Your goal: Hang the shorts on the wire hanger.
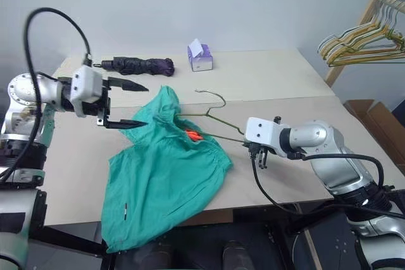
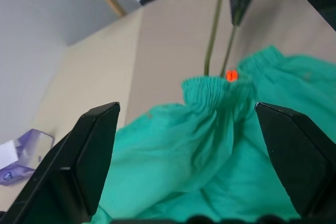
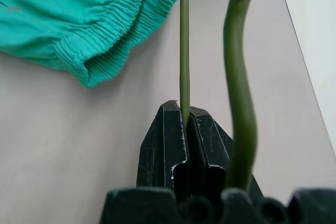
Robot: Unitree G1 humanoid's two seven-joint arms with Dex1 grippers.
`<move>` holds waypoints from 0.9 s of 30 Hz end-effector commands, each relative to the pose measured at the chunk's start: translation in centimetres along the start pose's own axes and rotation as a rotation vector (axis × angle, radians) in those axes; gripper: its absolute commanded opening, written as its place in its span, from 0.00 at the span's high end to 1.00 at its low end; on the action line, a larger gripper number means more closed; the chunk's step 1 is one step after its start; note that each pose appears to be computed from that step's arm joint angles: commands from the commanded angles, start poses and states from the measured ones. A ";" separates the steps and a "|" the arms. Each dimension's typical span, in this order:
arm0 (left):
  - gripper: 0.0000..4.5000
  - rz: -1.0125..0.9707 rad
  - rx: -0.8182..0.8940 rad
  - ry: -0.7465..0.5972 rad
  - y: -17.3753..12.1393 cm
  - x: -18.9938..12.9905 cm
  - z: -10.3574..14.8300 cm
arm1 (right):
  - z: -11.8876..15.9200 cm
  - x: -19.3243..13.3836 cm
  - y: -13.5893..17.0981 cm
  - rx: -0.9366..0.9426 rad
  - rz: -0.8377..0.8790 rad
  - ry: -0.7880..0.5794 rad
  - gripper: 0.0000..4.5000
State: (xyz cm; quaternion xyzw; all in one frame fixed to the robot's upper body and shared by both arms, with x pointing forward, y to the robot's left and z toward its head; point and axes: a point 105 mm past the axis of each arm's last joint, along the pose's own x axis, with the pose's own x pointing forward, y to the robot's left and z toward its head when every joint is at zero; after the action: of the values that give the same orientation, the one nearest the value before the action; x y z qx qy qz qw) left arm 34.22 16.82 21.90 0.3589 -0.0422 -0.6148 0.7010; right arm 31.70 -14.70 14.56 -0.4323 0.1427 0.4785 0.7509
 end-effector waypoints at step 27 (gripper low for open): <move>0.99 -0.128 0.107 0.068 0.5 3.4 -2.1 | 4.2 -1.6 -0.2 -0.030 0.053 -0.109 1.00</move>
State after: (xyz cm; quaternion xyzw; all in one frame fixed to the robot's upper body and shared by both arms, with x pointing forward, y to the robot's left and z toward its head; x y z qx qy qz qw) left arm 36.14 15.03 17.27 0.4180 0.0027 -0.6527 0.6319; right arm 30.57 -13.08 15.87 -0.4105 0.1454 0.5170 0.7369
